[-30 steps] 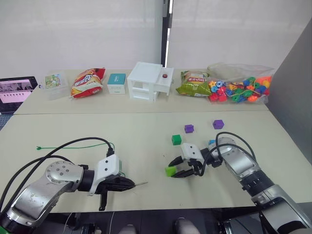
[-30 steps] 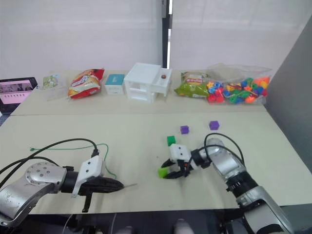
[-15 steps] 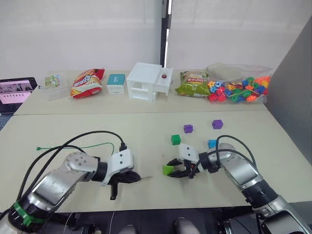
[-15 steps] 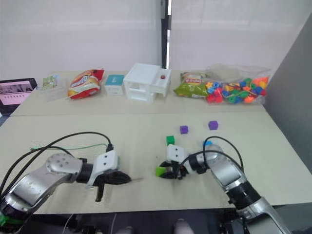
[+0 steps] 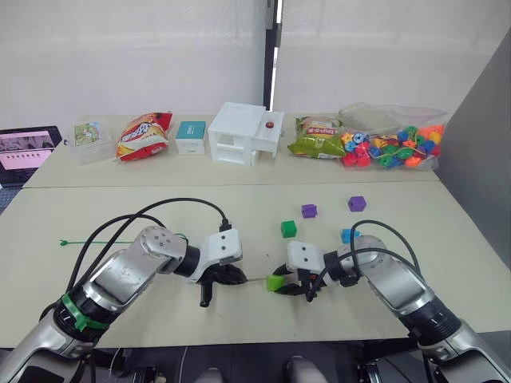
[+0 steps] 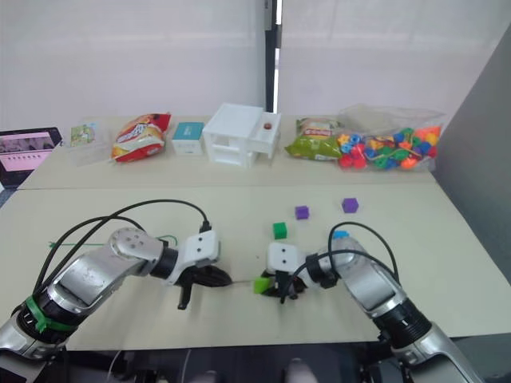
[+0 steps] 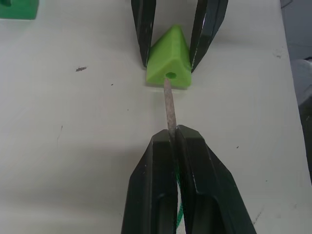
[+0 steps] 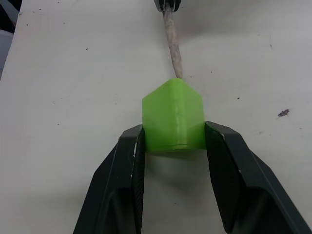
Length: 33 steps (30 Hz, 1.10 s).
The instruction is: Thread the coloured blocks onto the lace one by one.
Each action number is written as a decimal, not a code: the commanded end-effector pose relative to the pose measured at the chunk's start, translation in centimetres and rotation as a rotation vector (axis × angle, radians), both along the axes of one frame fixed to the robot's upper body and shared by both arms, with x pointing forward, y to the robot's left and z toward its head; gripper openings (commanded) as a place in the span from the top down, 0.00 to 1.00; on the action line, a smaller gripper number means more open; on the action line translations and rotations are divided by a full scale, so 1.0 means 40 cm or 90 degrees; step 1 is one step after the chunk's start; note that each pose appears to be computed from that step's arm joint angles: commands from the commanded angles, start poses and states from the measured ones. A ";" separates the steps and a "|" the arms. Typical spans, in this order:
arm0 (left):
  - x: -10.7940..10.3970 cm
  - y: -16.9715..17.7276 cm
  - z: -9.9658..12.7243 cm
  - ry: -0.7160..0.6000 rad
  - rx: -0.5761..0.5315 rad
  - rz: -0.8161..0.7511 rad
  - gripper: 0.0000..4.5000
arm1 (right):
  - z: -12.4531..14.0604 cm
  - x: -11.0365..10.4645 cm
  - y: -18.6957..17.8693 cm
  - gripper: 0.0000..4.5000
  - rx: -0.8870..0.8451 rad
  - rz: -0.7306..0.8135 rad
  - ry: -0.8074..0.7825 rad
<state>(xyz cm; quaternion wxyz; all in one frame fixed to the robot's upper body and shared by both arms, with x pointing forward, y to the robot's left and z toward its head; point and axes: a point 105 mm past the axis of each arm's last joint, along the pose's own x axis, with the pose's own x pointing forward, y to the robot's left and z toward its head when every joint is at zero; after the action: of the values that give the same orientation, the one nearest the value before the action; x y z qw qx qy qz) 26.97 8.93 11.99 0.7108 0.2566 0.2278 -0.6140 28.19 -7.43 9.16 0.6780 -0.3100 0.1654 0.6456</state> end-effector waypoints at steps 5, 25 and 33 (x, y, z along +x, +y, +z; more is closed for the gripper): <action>-0.017 -0.016 0.017 -0.004 0.002 -0.026 1.00 | -0.026 -0.013 0.002 0.71 -0.027 0.004 0.020; 0.000 -0.100 0.010 -0.016 -0.029 -0.058 1.00 | -0.013 -0.040 0.025 0.71 -0.035 0.015 0.026; 0.009 -0.069 -0.059 -0.002 -0.013 -0.034 1.00 | -0.008 -0.036 0.027 0.71 -0.025 -0.005 0.023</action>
<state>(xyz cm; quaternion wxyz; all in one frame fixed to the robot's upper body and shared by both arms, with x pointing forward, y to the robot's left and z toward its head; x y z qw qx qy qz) 27.34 6.12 9.56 0.6988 0.2437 0.2243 -0.6340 27.40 -6.77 9.29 0.6785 -0.3129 0.1885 0.6374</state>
